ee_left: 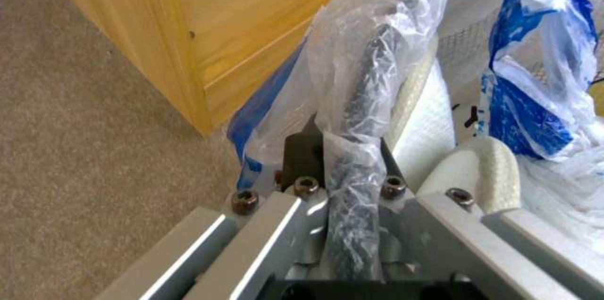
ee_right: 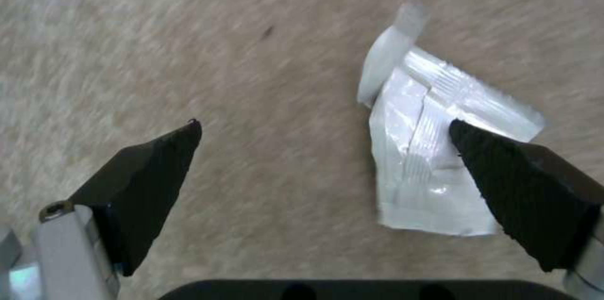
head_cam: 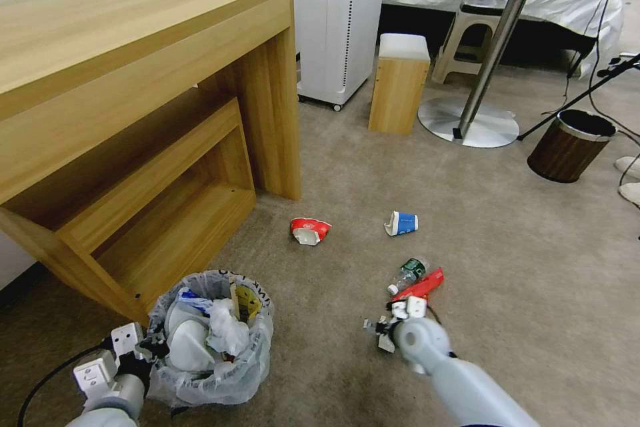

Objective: Pick up the trash bin and place the garbage on the floor into it.

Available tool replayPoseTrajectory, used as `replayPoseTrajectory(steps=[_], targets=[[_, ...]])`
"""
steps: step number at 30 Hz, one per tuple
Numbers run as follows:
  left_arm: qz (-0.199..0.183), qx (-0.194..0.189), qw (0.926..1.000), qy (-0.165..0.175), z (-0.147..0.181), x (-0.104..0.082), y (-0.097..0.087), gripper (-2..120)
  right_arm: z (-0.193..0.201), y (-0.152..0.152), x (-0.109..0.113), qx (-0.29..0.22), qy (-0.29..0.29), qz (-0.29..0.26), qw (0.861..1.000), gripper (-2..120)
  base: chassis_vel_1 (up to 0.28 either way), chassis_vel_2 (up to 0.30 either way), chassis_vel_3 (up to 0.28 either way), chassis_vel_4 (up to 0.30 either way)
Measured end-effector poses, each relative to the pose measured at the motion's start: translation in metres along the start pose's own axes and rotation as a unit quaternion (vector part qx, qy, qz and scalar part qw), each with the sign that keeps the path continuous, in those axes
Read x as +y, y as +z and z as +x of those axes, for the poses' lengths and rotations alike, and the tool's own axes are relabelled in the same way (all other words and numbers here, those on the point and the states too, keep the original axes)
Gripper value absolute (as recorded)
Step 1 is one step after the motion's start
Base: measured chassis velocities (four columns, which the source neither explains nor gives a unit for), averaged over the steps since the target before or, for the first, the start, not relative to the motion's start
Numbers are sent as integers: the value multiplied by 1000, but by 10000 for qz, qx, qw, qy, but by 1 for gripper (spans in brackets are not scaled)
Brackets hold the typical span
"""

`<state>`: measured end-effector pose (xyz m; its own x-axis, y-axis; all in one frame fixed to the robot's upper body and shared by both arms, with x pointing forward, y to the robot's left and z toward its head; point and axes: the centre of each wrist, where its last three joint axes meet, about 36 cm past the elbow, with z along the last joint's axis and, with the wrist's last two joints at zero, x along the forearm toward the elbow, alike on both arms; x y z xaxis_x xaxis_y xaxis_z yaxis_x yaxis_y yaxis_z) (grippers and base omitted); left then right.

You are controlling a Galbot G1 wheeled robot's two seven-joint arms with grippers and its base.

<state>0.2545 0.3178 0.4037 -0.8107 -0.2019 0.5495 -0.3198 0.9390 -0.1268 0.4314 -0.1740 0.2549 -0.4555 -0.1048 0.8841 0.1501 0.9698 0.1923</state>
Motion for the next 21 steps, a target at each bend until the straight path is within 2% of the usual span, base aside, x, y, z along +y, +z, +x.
replayPoseTrajectory(steps=[5, 15, 21], targets=[[35, -5, 10000, -14, -3, 0, 0, 1, -2, 10, 6, -34, 39, 88, 9999, 100, 0, 0, 0, 0], [65, -5, 10000, -14, -6, -1, 0, 1, 6, 14, -18, -209, 298, 242, 9990, 100, 0, 0, 0, 0], [65, -8, 10000, -4, -4, -2, 0, 1, 3, 20, -20, -221, 344, 287, 9988, 100, 0, 0, 0, 0]])
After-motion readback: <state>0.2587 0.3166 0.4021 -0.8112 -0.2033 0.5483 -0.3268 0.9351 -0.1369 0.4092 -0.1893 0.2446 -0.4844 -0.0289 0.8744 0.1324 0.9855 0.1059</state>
